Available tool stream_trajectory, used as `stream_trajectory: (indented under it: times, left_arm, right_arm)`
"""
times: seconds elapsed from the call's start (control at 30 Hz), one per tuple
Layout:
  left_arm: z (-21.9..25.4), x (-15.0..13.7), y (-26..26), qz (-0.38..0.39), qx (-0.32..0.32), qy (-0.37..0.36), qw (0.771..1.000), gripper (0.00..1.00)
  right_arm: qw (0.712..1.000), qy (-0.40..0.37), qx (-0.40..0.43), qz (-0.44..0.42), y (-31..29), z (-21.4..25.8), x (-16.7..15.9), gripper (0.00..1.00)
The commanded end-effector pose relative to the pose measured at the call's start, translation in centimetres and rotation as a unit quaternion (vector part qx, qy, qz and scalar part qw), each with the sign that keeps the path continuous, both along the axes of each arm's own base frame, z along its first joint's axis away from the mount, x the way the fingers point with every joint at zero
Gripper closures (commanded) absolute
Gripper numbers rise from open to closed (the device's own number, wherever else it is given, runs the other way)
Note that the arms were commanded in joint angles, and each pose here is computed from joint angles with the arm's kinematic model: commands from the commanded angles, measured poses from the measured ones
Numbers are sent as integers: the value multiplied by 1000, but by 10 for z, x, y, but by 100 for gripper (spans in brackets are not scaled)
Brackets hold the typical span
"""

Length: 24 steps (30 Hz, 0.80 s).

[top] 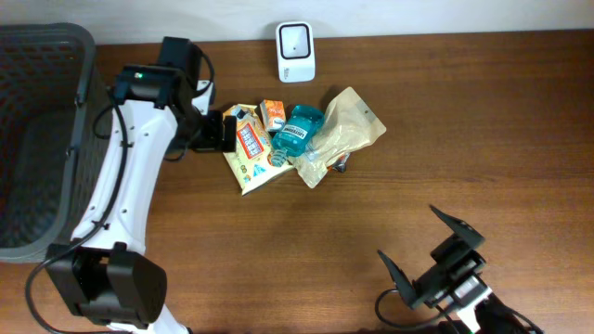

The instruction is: Scan the item barcode

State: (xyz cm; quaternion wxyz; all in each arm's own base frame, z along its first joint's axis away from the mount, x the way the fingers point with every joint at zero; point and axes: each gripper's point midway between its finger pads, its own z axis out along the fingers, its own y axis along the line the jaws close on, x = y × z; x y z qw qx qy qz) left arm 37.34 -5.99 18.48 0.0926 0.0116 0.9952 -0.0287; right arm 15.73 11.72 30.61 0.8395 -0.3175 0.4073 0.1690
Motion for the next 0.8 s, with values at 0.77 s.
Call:
stream_trajectory:
  times: [0.77]
  left_arm:
    - [8,14,54,70,3,-30,997,1]
  right_arm:
    - [726,656,20,204,55,21,148,2]
